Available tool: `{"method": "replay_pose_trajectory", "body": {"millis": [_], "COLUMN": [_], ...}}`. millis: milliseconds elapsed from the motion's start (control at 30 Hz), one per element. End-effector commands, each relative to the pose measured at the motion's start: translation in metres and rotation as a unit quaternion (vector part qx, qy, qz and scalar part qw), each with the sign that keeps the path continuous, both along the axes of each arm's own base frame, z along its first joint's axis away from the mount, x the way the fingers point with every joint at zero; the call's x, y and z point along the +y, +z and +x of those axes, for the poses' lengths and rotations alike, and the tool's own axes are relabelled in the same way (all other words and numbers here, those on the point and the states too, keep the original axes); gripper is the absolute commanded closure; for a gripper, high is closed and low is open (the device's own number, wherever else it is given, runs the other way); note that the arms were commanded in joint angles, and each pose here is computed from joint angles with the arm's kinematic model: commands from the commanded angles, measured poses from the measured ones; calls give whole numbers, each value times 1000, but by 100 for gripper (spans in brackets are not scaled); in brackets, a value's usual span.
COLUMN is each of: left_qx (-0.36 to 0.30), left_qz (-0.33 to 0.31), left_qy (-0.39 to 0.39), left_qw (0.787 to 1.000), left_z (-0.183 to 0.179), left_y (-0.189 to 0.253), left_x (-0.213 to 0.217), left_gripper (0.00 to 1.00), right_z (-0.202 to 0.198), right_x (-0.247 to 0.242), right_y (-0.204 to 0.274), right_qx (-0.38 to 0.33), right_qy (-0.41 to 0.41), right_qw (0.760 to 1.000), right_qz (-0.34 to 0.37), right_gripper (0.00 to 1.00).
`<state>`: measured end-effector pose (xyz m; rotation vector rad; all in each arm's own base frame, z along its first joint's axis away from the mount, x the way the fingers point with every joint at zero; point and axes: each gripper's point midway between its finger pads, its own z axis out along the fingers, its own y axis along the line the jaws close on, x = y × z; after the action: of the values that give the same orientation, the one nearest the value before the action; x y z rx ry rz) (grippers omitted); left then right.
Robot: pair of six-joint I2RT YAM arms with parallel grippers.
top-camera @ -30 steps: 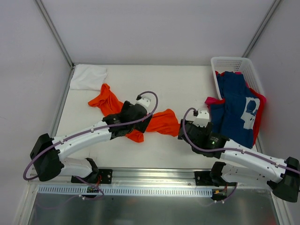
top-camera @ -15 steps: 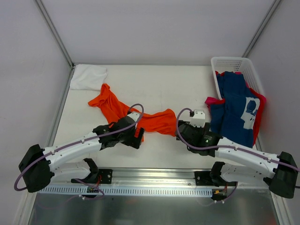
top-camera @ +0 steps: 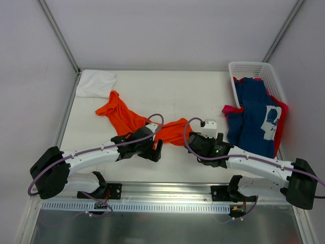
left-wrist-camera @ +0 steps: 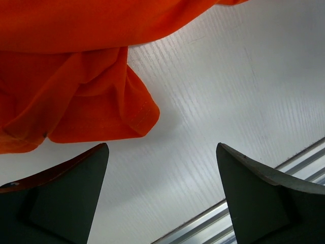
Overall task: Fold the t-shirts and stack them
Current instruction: Flatten the tshirt out
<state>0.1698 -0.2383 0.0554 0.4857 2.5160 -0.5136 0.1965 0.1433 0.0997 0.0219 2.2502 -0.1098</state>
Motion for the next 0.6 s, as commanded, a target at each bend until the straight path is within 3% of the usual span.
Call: {"method": "replay_pose_trajectory", "body": {"millis": [0,567], "left_qx": [-9,-33], "left_qz": [-17,29], "left_qy": [10,49], "left_qw": [1000,998], "left_z": [6,33], "left_y": [-4,-36], "left_x": [-11,-12], "left_gripper": [12,29], "right_z": [5,3], "right_x": [2,2], "right_y": [14,4], "right_qx": [-25,-23], "right_qy": [-14,-13], "right_qw": [999,999], "right_qz": [27,27], "right_gripper": [1,0]}}
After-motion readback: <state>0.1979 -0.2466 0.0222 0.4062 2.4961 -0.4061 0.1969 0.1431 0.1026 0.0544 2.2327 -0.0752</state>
